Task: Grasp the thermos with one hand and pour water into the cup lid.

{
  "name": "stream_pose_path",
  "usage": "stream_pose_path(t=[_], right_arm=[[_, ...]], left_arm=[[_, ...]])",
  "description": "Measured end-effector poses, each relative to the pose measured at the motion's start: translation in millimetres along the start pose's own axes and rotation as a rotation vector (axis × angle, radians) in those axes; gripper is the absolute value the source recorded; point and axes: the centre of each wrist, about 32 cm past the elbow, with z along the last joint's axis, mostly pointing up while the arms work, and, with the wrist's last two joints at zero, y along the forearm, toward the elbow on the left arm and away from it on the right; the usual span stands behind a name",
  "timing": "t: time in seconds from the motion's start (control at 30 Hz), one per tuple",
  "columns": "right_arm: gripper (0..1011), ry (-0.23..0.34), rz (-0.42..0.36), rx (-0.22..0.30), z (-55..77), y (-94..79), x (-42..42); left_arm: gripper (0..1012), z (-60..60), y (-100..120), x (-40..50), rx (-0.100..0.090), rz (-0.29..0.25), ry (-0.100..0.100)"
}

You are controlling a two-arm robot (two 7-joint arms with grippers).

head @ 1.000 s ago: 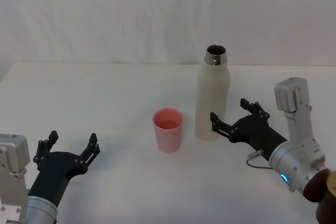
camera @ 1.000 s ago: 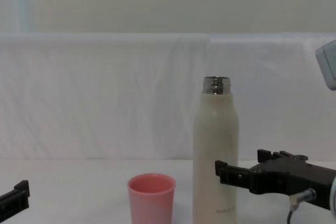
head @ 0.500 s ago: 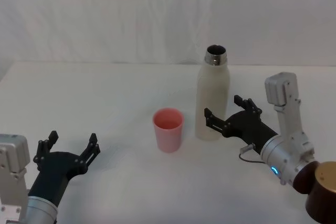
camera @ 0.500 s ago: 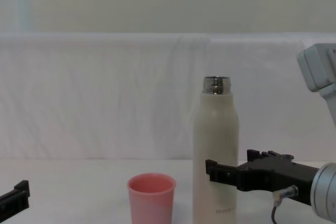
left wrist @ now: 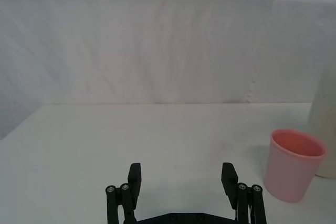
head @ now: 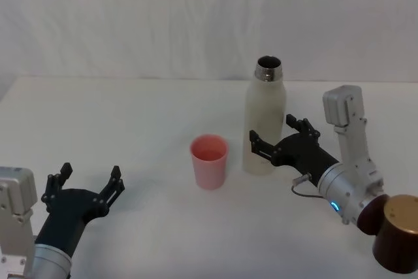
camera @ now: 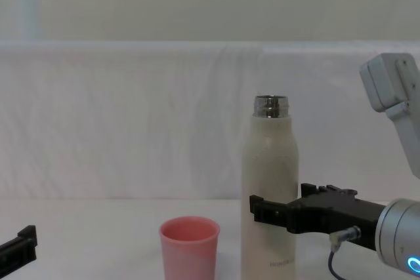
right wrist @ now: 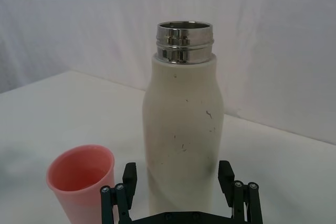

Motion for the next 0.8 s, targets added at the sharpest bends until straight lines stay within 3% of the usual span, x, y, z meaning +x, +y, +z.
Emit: stream_pose_path(t=[0.8], right_arm=[[1001, -0.008, -0.017, 0.009, 5.6, 10.7, -1.9]], left_arm=[[1001, 0.0, 0, 0.0, 0.000, 0.000, 0.000]])
